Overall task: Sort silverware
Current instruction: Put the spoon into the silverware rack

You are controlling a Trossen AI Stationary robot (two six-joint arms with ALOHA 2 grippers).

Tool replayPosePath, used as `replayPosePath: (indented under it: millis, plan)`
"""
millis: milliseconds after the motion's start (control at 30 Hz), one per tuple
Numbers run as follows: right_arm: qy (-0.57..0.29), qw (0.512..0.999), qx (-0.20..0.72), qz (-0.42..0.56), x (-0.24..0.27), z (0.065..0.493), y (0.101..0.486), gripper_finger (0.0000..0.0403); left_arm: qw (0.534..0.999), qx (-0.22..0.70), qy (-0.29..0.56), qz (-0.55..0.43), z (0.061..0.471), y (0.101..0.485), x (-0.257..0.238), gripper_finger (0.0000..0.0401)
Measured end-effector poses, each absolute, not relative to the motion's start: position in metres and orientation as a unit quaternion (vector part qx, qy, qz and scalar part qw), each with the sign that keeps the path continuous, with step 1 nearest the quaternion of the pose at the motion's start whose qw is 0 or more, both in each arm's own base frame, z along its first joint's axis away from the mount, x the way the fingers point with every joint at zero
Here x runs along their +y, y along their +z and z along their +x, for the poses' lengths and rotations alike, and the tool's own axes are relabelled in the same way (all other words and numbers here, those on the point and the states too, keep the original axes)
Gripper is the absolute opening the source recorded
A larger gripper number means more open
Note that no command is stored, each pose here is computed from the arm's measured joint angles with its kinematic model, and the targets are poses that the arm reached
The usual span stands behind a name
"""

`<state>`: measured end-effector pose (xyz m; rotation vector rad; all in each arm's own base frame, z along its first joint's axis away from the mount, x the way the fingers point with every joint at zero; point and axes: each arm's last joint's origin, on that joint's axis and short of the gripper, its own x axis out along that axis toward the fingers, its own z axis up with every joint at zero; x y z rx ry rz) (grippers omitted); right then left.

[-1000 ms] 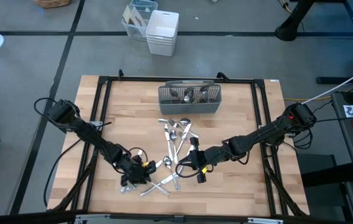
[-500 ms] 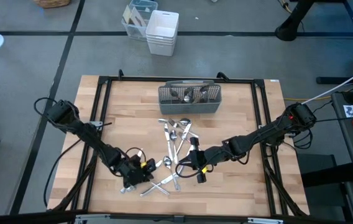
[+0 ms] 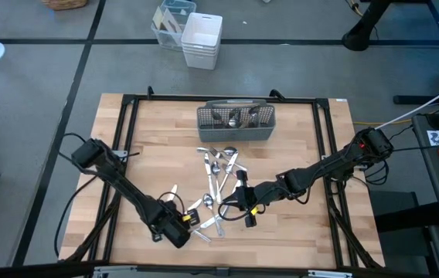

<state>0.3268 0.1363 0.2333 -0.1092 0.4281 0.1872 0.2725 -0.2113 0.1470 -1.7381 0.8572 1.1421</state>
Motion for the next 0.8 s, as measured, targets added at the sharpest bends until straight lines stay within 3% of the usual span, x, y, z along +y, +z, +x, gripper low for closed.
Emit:
replayPosePath:
  millis: [800]
  plan:
    - [0.092,0.97,0.219,-0.056,0.136,0.326,0.232,0.0049,0.45,0.292,0.426,-0.729,0.287,0.148,-0.208,0.0107]
